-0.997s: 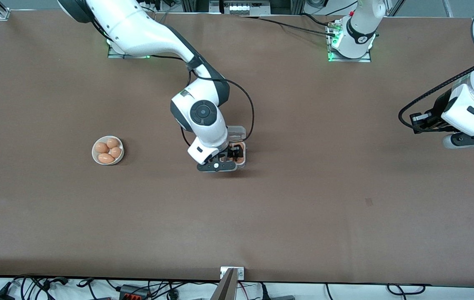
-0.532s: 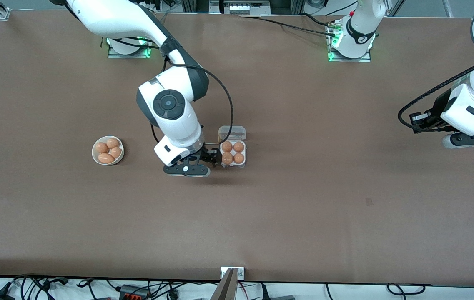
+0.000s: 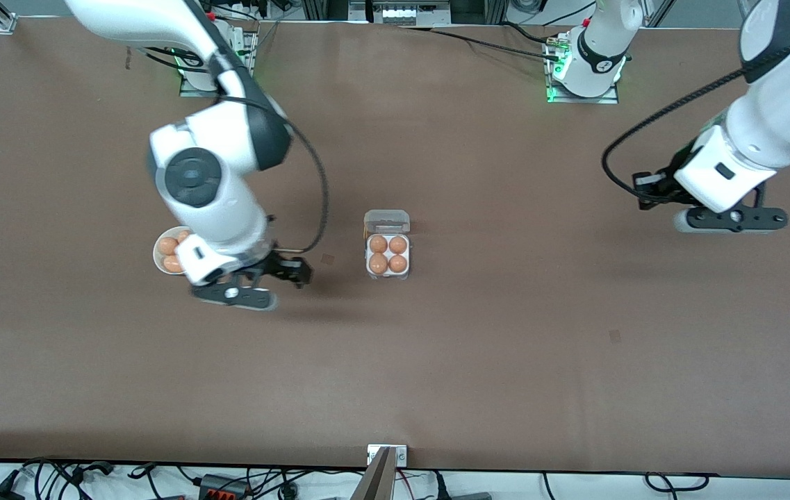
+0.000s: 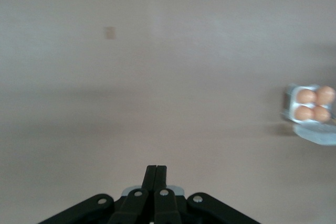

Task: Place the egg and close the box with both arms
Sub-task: 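Withdraw the right gripper while the left gripper reaches toward the carton, then move the left gripper over the open carton lid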

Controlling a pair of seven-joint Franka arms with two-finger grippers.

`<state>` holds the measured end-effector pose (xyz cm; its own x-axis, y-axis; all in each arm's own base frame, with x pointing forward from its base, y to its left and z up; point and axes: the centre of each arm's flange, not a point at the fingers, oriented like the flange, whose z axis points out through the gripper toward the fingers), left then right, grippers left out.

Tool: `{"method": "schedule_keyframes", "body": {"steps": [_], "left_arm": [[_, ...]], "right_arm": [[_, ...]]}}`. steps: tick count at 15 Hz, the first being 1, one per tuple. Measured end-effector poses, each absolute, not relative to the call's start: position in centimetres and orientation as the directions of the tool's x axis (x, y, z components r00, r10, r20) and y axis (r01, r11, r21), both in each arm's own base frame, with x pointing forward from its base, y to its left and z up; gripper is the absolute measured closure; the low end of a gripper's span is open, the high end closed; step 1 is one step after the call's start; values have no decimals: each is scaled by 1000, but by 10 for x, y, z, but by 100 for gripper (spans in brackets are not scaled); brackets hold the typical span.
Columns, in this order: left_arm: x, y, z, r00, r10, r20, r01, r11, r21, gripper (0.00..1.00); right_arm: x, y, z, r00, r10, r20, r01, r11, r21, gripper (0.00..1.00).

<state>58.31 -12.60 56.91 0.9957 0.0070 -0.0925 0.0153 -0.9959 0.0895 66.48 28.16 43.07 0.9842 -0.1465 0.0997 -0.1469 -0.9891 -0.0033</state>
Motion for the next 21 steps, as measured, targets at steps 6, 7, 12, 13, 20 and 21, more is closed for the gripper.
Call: {"method": "schedule_keyframes", "body": {"steps": [6, 7, 12, 13, 20, 21], "left_arm": [[566, -194, 562, 990, -66, -125, -48, -989, 137, 99], [563, -204, 559, 989, -67, -135, -48, -989, 138, 99], [556, -263, 531, 985, -66, -157, -41, -986, 160, 99], [553, -279, 525, 985, -63, -160, -37, -986, 164, 99], [548, -346, 485, 985, -88, -145, -56, -976, 213, 99], [548, -355, 476, 986, -82, -145, -48, -974, 221, 99]], "right_arm": [[693, 135, 460, 996, -66, 55, -68, -997, 47, 0], [693, 119, 464, 998, -55, 42, -57, -997, 45, 0], [687, 47, 481, 999, -32, -21, -32, -999, -6, 0], [685, 33, 487, 999, -40, -23, -40, -999, -5, 0], [644, -19, 567, 998, -54, -42, -53, -998, 24, 0], [642, -24, 571, 998, -49, -43, -48, -999, 21, 0]]}}
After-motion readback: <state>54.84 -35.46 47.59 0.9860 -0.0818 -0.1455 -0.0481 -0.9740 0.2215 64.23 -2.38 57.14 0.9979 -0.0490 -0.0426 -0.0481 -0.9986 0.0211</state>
